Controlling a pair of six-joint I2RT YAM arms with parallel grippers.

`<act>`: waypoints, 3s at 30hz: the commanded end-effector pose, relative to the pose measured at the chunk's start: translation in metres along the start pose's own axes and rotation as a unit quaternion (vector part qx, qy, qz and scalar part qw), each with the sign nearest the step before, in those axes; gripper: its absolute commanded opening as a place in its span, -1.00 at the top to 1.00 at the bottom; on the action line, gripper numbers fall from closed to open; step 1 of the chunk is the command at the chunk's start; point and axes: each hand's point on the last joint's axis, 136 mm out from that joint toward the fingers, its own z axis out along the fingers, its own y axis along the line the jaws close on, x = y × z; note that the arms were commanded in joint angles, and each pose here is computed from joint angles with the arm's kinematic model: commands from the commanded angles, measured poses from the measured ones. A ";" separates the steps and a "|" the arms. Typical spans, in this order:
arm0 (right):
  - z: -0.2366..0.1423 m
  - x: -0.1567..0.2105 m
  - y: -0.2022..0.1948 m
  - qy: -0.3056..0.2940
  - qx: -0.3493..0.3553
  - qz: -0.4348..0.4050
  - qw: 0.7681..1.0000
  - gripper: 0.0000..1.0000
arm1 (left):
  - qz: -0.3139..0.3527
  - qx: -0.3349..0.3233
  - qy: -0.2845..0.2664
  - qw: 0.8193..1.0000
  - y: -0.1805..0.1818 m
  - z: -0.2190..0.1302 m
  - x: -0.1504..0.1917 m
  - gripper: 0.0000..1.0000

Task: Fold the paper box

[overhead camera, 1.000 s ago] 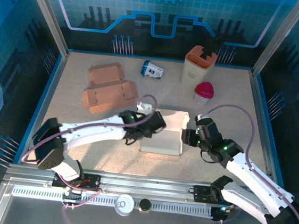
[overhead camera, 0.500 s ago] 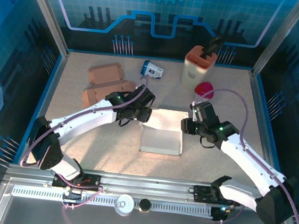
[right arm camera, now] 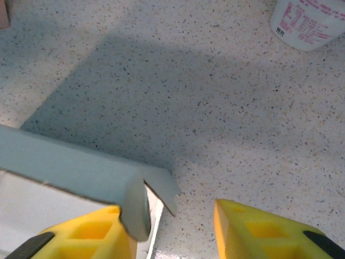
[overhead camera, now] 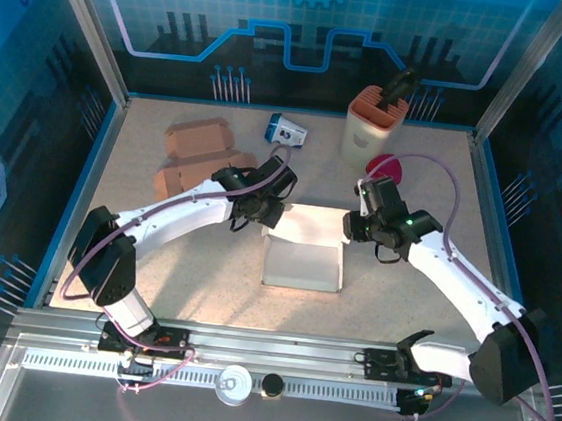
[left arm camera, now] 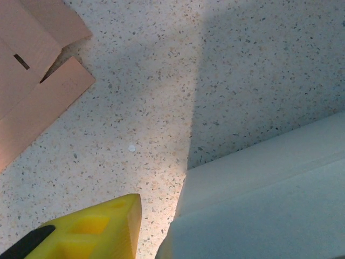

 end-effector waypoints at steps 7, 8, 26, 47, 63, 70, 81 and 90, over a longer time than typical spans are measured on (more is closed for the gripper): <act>0.003 -0.013 0.006 -0.003 -0.022 -0.007 1.000 0.37 | 0.006 0.012 0.011 1.000 -0.005 0.007 0.002 0.43; 0.003 -0.013 0.007 -0.003 -0.023 -0.007 1.000 0.40 | 0.006 0.010 0.010 1.000 -0.004 0.007 0.001 0.46; 0.005 -0.014 0.015 -0.010 -0.004 -0.009 1.000 1.00 | -0.023 0.021 -0.001 1.000 -0.008 0.007 -0.004 1.00; 0.012 -0.047 0.045 -0.071 -0.008 0.110 0.991 1.00 | -0.161 0.034 -0.065 0.984 -0.008 0.003 -0.041 1.00; 0.028 -0.028 0.044 -0.172 -0.056 0.113 0.977 1.00 | -0.165 0.098 -0.169 0.967 -0.007 0.016 -0.040 1.00; 0.032 0.000 0.043 -0.162 -0.033 0.103 0.981 1.00 | -0.141 0.095 -0.173 0.970 -0.014 0.021 -0.019 1.00; 0.008 0.048 0.033 -0.069 -0.026 0.178 0.981 0.16 | -0.130 -0.017 -0.172 0.976 -0.006 0.037 0.016 1.00; -0.032 0.065 0.030 -0.083 -0.090 0.269 0.955 -0.06 | -0.145 -0.061 -0.194 0.968 -0.007 0.040 0.033 1.00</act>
